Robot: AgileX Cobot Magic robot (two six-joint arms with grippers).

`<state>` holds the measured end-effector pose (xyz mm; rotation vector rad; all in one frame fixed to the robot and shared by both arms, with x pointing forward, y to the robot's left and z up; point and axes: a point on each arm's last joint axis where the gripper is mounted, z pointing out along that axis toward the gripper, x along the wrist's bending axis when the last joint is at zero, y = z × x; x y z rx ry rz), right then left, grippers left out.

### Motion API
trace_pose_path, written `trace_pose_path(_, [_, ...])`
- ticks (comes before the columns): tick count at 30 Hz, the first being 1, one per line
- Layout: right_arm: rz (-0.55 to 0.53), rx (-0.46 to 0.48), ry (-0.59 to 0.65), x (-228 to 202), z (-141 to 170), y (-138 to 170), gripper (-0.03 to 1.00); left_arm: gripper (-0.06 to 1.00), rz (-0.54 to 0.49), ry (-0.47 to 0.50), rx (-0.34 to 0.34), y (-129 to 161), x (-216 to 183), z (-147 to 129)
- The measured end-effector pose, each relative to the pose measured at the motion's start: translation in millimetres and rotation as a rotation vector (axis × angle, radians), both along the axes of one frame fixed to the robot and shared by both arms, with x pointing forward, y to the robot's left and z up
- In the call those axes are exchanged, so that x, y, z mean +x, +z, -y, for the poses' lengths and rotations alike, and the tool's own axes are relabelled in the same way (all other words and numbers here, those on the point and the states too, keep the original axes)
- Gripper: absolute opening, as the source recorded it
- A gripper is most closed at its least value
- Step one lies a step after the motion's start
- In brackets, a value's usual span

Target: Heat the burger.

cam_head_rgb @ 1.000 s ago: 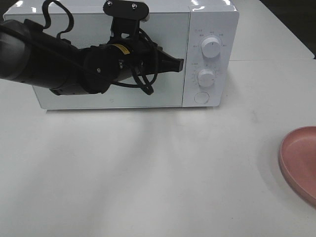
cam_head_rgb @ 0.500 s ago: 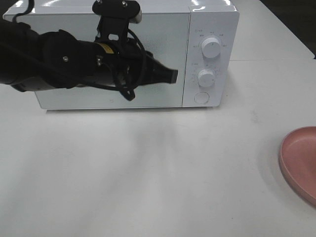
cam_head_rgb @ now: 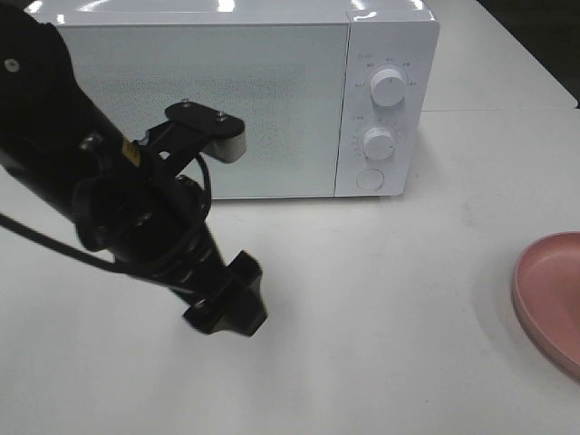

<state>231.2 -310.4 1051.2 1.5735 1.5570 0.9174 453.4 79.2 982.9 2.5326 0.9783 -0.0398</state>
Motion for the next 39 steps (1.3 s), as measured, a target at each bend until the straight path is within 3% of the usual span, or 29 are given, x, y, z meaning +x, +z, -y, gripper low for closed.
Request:
trace_pose_path(1, [0.0, 0.0, 0.0, 0.0, 0.0, 0.0, 0.75, 0.99, -0.041, -0.017, 0.056, 4.6, -5.7, -9.0])
trace_pose_path(3, [0.0, 0.0, 0.0, 0.0, 0.0, 0.0, 0.75, 0.99, -0.06, -0.012, 0.08, 7.0, -7.0, -14.6])
trace_pose_path(6, [0.0, 0.0, 0.0, 0.0, 0.0, 0.0, 0.75, 0.99, -0.099, 0.048, 0.115, 15.6, -5.4, -32.2])
trace_pose_path(7, [0.0, 0.0, 0.0, 0.0, 0.0, 0.0, 0.75, 0.99, -0.122, 0.114, 0.123, 21.3, -0.1, -48.0])
trace_pose_path(9, [0.0, 0.0, 0.0, 0.0, 0.0, 0.0, 0.75, 0.99, -0.129, 0.144, 0.125, 24.0, 2.4, -55.3])
trace_pose_path(10, [0.0, 0.0, 0.0, 0.0, 0.0, 0.0, 0.75, 0.99, -0.145, 0.225, 0.121, 31.0, 8.4, -74.6])
trace_pose_path(12, [0.0, 0.0, 0.0, 0.0, 0.0, 0.0, 0.75, 0.99, -0.147, 0.255, 0.119, 34.7, 10.1, -83.1])
trace_pose_path(13, [0.0, 0.0, 0.0, 0.0, 0.0, 0.0, 0.75, 0.99, -0.159, 0.327, 0.118, 41.2, 13.3, -101.7])
trace_pose_path(15, [0.0, 0.0, 0.0, 0.0, 0.0, 0.0, 0.75, 0.99, -0.165, 0.37, 0.115, 45.0, 14.4, -112.2])
trace_pose_path(16, [0.0, 0.0, 0.0, 0.0, 0.0, 0.0, 0.75, 0.99, -0.179, 0.452, 0.114, 52.1, 14.8, -132.3])
trace_pose_path(17, [0.0, 0.0, 0.0, 0.0, 0.0, 0.0, 0.75, 0.99, -0.179, 0.452, 0.114, 52.1, 14.8, -132.3])
trace_pose_path(18, [0.0, 0.0, 0.0, 0.0, 0.0, 0.0, 0.75, 0.99, -0.176, 0.517, 0.111, 58.9, 11.4, -149.7])
trace_pose_path(23, [0.0, 0.0, 0.0, 0.0, 0.0, 0.0, 0.75, 0.99, -0.154, 0.661, 0.117, 66.9, -8.5, -189.3])
trace_pose_path(28, [0.0, 0.0, 0.0, 0.0, 0.0, 0.0, 0.75, 0.99, -0.095, 0.779, 0.089, 74.5, -41.3, -209.9])
trace_pose_path(39, [0.0, 0.0, 0.0, 0.0, 0.0, 0.0, 0.75, 0.99, 0.105, 0.807, 0.02, 79.3, -111.4, -212.1])
